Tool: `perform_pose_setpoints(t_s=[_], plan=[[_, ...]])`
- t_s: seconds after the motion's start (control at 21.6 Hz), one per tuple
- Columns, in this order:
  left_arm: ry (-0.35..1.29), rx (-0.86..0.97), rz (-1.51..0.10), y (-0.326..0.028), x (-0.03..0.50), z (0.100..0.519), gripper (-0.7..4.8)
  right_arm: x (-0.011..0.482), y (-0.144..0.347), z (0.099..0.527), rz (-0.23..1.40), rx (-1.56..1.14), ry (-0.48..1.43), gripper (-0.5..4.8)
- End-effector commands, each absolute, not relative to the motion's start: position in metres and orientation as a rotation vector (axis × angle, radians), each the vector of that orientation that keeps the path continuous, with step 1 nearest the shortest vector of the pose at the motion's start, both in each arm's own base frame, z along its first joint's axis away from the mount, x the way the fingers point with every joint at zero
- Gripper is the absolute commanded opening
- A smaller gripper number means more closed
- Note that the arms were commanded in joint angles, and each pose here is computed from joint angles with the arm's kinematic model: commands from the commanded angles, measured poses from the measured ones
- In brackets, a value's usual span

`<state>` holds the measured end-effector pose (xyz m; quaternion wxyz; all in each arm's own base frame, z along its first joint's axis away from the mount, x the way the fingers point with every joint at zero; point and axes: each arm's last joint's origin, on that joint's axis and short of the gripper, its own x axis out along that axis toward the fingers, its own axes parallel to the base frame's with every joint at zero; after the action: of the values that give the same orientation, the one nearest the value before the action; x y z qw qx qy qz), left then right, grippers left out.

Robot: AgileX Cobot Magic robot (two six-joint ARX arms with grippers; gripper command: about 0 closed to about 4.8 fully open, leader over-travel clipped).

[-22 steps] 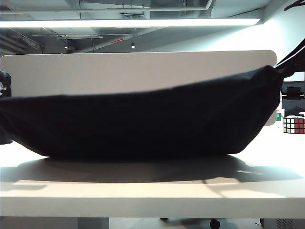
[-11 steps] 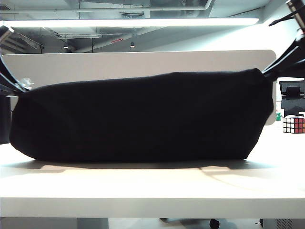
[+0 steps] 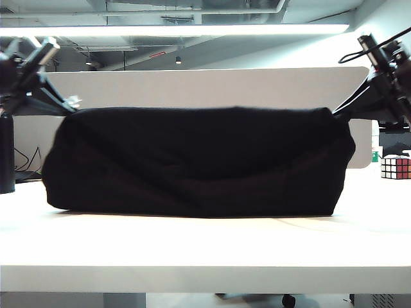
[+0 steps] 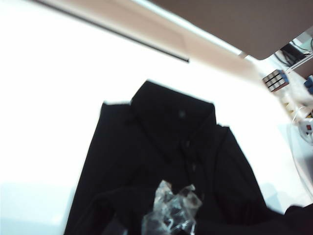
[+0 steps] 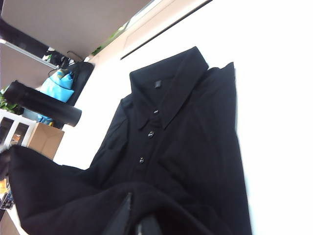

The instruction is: Fold the bottom side of the T-shirt horizontally towards the center, about one-third of the way, then fold the sleeve back towards the center, creating a straight line along the edge of the T-shirt, and finally fold the bottom of the T-shirt up towards the top, creating a neat rectangle.

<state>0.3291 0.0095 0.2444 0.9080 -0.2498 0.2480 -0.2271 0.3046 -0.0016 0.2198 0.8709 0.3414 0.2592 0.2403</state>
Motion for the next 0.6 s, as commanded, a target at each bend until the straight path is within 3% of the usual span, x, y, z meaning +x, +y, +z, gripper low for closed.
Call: perform_pose_setpoints(t_s=[0.05,0.6], plan=[[0.472,-0.493,-0.489,0.005,0.35,0.253,-0.06,0.323,-0.003,0.225,0.521,0.69,0.497,-0.02],[0.454,-0.501,-0.472,0.005,0.429,0.246,-0.06,0.398,-0.007,0.214,0.502,0.679,0.496,-0.02]])
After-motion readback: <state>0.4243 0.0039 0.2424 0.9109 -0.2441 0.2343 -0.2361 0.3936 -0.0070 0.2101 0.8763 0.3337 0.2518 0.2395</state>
